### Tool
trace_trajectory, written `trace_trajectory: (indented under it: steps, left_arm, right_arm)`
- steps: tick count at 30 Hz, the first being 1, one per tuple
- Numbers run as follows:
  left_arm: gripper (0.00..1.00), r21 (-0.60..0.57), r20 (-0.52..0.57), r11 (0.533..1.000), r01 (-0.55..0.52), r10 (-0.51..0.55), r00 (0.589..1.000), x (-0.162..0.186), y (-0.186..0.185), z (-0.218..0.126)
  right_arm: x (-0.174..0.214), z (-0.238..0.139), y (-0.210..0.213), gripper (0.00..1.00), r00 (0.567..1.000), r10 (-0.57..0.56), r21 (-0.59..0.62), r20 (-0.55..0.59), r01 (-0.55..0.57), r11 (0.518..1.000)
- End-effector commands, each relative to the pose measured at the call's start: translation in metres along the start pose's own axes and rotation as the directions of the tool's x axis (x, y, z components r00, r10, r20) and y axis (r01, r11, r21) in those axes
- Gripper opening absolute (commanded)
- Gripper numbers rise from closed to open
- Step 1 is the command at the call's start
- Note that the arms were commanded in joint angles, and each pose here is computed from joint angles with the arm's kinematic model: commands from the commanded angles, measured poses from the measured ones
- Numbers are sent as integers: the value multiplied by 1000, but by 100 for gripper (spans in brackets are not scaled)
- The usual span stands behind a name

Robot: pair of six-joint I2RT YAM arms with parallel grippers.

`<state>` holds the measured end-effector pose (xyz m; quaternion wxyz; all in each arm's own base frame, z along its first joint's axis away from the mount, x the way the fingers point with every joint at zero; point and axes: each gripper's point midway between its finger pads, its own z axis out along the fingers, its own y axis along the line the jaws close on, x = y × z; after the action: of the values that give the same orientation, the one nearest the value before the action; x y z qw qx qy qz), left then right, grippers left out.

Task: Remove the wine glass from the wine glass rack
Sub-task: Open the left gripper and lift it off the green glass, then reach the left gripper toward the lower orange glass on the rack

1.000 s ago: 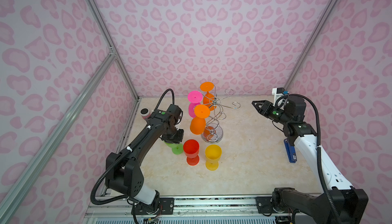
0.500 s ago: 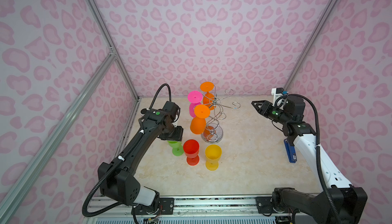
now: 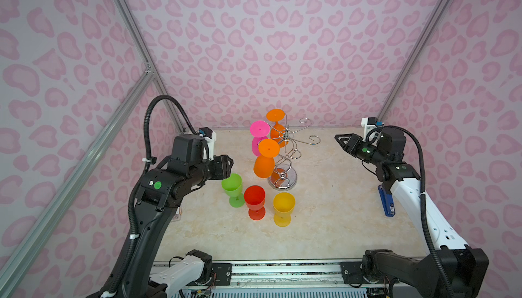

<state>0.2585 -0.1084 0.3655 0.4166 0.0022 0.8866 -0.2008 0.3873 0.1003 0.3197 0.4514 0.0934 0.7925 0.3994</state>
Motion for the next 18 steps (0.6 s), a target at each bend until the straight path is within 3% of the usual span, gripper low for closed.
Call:
trace_trajectory:
  steps: [1, 5, 10, 13, 18]
  left_arm:
    - [66, 296, 196, 947, 122, -185, 963, -47, -47, -15]
    - [69, 498, 132, 838, 223, -328, 936, -48, -74, -9]
    - [69, 577, 31, 757, 306, -396, 918, -38, -83, 7]
    - [68, 603, -11, 726, 330, -406, 914, -33, -89, 13]
    - [68, 584, -56, 737, 340, -381, 923, -22, -94, 25]
  right_arm:
    - [-3, 1, 5, 42, 1000, -5, -30, 13, 5, 1000]
    - [-5, -1, 7, 41, 1000, -8, -30, 17, 8, 1000]
    - [-4, -4, 9, 41, 1000, -10, -29, 20, 10, 1000]
    - [-4, -4, 9, 42, 1000, -4, -31, 23, 4, 1000]
    - [-3, -3, 12, 42, 1000, -3, -39, 22, 4, 999]
